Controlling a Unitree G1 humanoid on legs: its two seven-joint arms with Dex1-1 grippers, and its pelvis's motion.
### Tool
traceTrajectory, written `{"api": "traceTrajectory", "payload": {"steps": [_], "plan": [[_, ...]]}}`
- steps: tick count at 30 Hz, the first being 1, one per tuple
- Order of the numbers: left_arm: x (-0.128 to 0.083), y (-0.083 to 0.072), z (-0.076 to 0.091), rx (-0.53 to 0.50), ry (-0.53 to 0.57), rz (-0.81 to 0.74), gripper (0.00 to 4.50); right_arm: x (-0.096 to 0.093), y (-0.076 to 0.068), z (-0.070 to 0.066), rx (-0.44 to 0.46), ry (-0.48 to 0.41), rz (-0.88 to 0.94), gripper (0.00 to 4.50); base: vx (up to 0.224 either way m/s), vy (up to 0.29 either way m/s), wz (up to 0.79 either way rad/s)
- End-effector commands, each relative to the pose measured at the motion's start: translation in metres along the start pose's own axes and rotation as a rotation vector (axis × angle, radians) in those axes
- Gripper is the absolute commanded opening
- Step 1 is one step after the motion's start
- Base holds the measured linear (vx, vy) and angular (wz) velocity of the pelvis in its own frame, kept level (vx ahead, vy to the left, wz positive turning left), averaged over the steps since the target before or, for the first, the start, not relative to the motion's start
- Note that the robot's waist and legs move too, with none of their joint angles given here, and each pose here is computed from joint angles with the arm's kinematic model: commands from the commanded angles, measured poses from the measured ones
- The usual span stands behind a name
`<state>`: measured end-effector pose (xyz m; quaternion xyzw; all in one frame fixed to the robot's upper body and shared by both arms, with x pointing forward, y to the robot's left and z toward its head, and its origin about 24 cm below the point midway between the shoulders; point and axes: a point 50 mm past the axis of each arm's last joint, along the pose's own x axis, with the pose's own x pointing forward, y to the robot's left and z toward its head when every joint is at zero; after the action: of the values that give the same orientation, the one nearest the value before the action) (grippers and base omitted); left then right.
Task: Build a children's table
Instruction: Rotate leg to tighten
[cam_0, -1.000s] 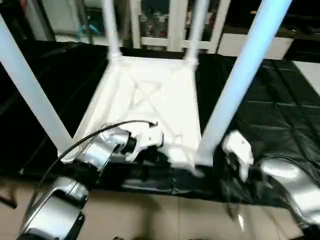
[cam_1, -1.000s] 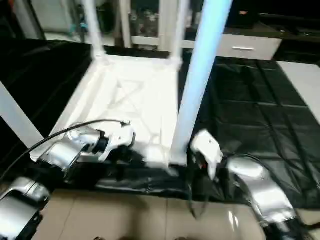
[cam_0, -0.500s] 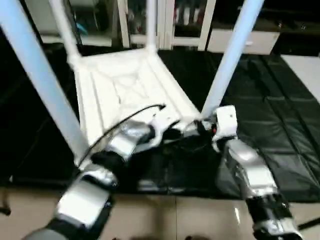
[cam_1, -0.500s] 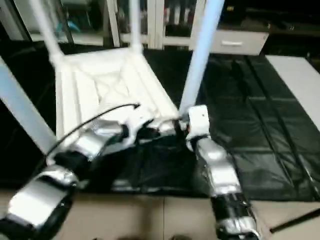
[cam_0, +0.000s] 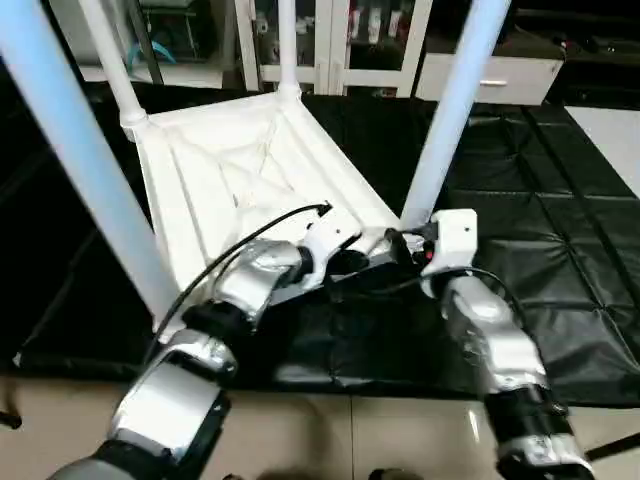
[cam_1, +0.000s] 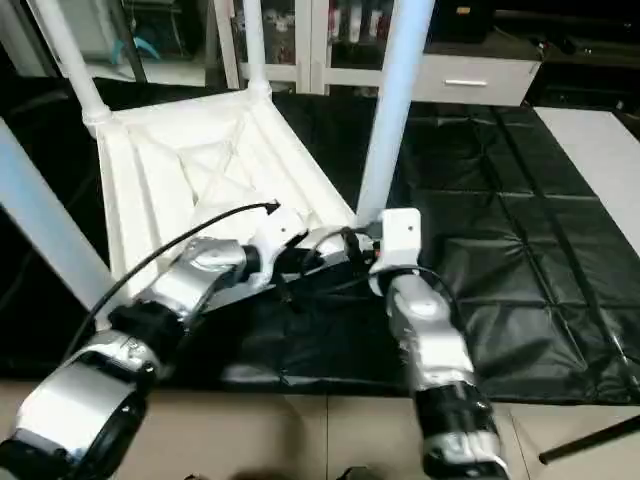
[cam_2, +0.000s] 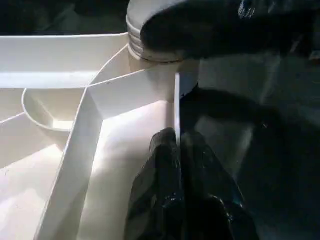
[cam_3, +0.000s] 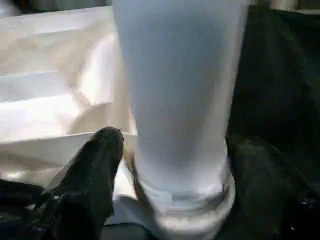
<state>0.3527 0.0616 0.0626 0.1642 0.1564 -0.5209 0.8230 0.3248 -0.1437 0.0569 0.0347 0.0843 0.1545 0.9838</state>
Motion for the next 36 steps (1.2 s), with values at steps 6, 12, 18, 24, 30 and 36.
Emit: {"api": "traceTrajectory", "payload": {"steps": [6, 12, 18, 24, 30, 36], "plan": [[-0.019, -0.02, -0.019, 0.027, 0.019, -0.374, 0.0, -0.038, -0.005, 0.01, -0.205, 0.126, 0.467, 3.82, 0.0, 0.0, 0.0], [-0.036, -0.02, -0.027, 0.015, 0.085, -0.488, 0.0, -0.071, -0.017, 0.002, -0.285, 0.277, 0.667, 3.82, 0.0, 0.0, 0.0], [-0.042, -0.017, -0.027, 0.009, 0.09, -0.51, 0.0, -0.076, -0.022, 0.002, -0.307, 0.305, 0.683, 3.82, 0.0, 0.0, 0.0], [-0.043, -0.018, -0.027, 0.011, 0.09, -0.516, 0.0, -0.073, -0.021, 0.005, -0.29, 0.272, 0.674, 3.82, 0.0, 0.0, 0.0], [-0.043, -0.019, -0.027, 0.008, 0.094, -0.527, 0.0, -0.074, -0.02, 0.003, -0.281, 0.283, 0.695, 3.36, 0.0, 0.0, 0.0], [-0.044, -0.02, -0.027, 0.007, 0.102, -0.535, 0.0, -0.076, -0.019, 0.0, -0.275, 0.294, 0.707, 2.81, 0.0, 0.0, 0.0]]}}
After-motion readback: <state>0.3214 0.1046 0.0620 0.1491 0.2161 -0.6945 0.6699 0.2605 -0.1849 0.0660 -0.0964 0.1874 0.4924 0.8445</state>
